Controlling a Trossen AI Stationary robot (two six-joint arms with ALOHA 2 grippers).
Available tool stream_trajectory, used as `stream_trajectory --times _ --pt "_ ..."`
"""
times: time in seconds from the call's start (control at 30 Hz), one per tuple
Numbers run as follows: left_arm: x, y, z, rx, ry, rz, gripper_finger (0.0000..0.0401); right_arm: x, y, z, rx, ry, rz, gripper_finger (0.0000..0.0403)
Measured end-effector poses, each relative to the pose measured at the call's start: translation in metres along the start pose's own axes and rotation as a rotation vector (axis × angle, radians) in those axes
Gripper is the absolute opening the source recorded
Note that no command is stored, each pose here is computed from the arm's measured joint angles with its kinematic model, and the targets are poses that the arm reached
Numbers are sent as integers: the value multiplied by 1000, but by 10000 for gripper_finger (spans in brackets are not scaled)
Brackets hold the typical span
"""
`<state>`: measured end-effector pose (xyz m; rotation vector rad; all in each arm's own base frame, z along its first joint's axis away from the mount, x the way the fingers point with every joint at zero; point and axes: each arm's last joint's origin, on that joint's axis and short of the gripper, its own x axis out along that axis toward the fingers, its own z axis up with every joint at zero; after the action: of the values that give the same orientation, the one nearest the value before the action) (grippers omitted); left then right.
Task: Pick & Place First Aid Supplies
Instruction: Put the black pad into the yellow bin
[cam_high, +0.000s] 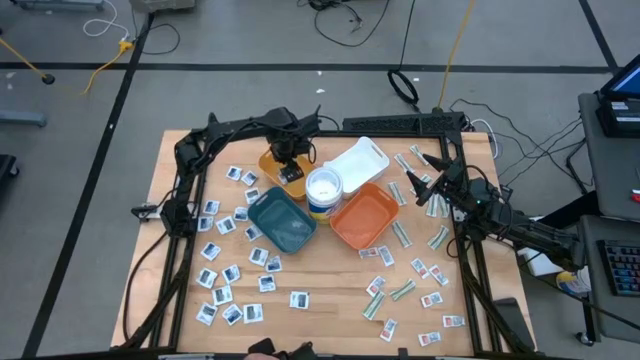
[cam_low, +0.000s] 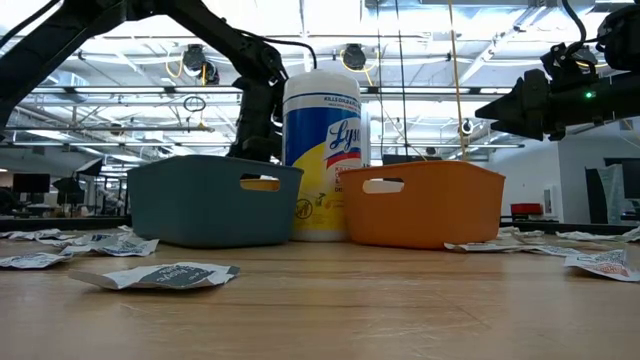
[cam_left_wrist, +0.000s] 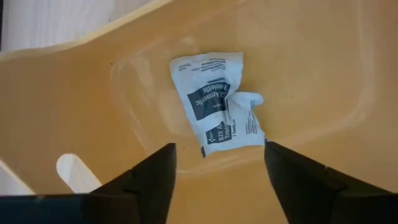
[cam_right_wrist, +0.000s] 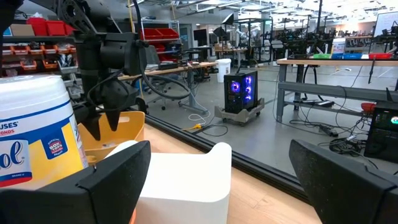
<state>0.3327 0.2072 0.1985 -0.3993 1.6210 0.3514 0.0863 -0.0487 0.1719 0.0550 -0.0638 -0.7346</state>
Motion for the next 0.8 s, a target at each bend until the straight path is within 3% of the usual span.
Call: stream_trajectory --times 0.27,0.8 --pt "-8 6 -4 -83 -24 -23 282 0 0 0 0 0 0 377" --pt "-51 23 -32 -433 -85 -36 255 0 0 0 0 0 1 377"
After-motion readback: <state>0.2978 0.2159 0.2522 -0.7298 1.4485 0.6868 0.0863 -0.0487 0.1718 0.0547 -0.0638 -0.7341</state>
